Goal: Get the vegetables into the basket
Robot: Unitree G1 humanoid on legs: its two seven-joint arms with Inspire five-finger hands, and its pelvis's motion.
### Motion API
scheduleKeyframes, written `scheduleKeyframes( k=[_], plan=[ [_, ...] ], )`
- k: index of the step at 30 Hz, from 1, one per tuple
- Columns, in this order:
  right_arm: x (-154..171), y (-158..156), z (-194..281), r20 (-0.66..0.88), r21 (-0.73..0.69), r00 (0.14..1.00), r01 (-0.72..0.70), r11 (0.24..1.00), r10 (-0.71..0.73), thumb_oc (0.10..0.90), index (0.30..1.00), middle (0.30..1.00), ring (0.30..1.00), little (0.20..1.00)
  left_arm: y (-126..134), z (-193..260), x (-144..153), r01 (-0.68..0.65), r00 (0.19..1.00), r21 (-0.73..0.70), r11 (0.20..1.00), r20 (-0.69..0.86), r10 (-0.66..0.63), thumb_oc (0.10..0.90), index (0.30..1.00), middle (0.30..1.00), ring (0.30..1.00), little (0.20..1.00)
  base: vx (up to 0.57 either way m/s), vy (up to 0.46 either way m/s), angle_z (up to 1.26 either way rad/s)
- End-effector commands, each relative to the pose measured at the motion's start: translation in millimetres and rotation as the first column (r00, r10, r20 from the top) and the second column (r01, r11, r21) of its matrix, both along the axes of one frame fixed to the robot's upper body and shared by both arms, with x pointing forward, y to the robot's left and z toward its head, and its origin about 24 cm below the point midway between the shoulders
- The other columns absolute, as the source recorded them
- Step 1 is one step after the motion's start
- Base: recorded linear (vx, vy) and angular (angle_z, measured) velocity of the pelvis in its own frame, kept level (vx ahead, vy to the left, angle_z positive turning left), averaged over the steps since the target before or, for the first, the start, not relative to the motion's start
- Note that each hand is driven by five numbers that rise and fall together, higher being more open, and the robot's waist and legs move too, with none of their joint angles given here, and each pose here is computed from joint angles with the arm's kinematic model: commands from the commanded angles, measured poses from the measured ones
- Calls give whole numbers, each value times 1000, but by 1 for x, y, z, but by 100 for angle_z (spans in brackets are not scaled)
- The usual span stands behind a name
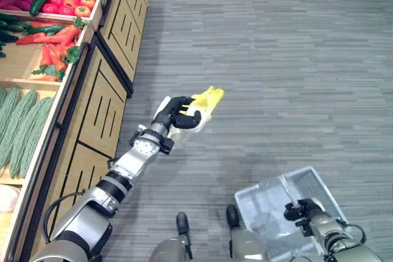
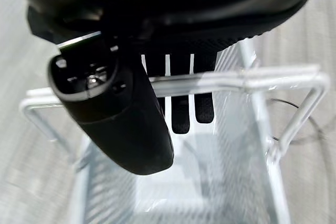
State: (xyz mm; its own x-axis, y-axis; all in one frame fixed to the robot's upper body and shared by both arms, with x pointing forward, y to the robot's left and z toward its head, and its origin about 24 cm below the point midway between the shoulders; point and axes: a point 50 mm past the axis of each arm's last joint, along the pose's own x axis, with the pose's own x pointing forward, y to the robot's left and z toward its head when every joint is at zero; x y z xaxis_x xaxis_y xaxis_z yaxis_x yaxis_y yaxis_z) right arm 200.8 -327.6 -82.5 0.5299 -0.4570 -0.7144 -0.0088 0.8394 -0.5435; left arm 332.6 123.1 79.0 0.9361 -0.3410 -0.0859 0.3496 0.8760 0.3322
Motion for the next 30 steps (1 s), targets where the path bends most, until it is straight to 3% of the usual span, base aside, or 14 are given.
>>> scheduleKeyframes(
  k=[1,11,18,25,30],
  plan=[
    [26,-33,40,105,-138,994,2,990,13,400,300,300,300,300,-33,56,3,173,964,-85,981,221,-151,400,300,300,300,300,65,-4,0],
    [101,-15,104,286,-223,941,-117,968,179,400,300,300,300,300,-62,40,-12,294,947,-65,954,157,-281,400,300,300,300,300,31,-9,1],
    [141,29,133,402,-234,864,-224,946,303,400,300,300,300,300,-86,15,-14,305,951,-49,951,64,-302,400,300,300,300,300,-1,-4,-2],
    [165,83,159,526,-256,730,-352,900,436,400,300,300,300,300,-96,-28,-18,261,962,7,965,-88,-259,400,300,300,300,300,-6,-3,-14],
    [168,116,184,608,-319,589,-433,843,533,400,300,300,300,300,-99,-66,-25,224,955,94,970,-219,-199,400,300,300,300,300,5,-7,-17]
  ],
)
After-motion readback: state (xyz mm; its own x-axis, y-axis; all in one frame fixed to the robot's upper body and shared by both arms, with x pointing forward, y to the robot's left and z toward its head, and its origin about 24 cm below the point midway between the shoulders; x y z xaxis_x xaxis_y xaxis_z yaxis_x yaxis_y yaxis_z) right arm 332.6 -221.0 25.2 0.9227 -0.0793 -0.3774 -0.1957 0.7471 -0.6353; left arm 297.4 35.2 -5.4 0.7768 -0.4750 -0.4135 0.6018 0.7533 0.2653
